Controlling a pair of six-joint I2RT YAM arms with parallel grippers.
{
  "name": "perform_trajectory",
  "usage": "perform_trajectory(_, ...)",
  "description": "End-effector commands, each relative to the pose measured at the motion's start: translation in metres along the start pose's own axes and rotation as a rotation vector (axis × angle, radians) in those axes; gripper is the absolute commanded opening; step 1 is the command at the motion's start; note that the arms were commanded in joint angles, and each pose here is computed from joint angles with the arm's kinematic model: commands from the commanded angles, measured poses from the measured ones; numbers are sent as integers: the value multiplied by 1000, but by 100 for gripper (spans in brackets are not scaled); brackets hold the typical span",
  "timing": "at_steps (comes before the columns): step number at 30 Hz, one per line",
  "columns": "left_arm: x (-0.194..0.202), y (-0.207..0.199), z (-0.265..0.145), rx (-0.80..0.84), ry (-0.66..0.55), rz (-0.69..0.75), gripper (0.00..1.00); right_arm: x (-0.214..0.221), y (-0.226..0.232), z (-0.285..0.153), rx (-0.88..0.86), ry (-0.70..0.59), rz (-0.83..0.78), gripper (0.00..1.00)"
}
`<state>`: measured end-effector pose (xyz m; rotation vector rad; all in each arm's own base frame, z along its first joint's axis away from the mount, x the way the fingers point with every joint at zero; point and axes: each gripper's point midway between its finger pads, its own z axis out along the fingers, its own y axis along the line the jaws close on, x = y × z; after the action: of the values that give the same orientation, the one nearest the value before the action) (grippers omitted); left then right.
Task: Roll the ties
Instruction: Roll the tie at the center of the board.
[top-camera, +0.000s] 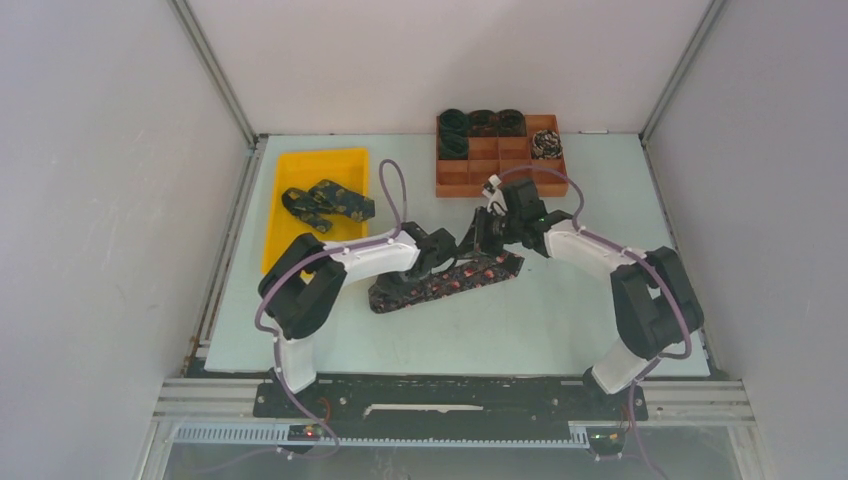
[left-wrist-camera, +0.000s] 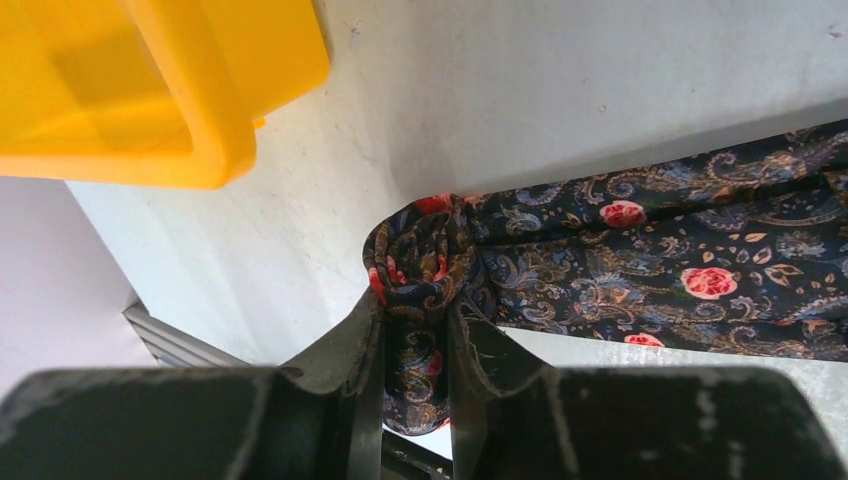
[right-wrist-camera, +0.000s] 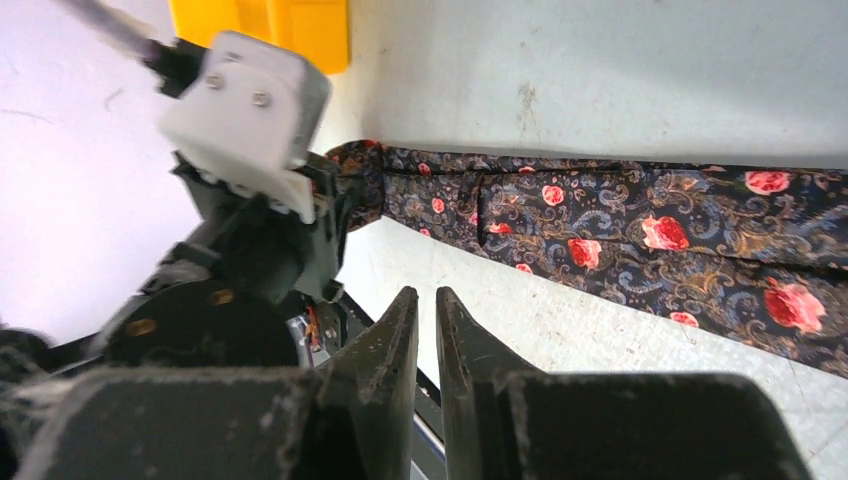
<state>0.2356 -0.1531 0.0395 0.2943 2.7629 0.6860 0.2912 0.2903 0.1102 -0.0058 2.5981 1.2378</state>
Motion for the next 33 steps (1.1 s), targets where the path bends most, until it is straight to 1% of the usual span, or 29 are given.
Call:
perform_trajectory(1, -3, -5, -5, -54, -8, 5, 16, -7, 19, -27, -51, -43, -53, 15)
perform_trajectory(6, -3, -17, -6, -69, 2, 27, 16, -7, 24, -38, -57, -53, -66, 15)
perform_trajectory(9, -4, -26, -8, -61, 6, 32, 19, -6, 26, -44, -57, -60, -73, 15)
perform_trajectory(12, -5, -36, -9, -45, 14, 33, 26, -6, 27, -51, -56, -70, -80, 15)
perform_trajectory(16, -5, -48, -9, -20, 24, 35, 37, -7, 30, -58, -58, -82, -87, 15)
perform_trajectory(22, -9, -63, -16, 59, 20, 16, 47, -8, 32, -65, -55, -95, -92, 15)
perform_trajectory(26, -14, -66, -24, 100, 1, -2, 53, -8, 35, -68, -58, -104, -90, 16)
perform_trajectory(33, -24, -58, -45, 168, -71, -55, 69, -8, 35, -69, -39, -118, -84, 16)
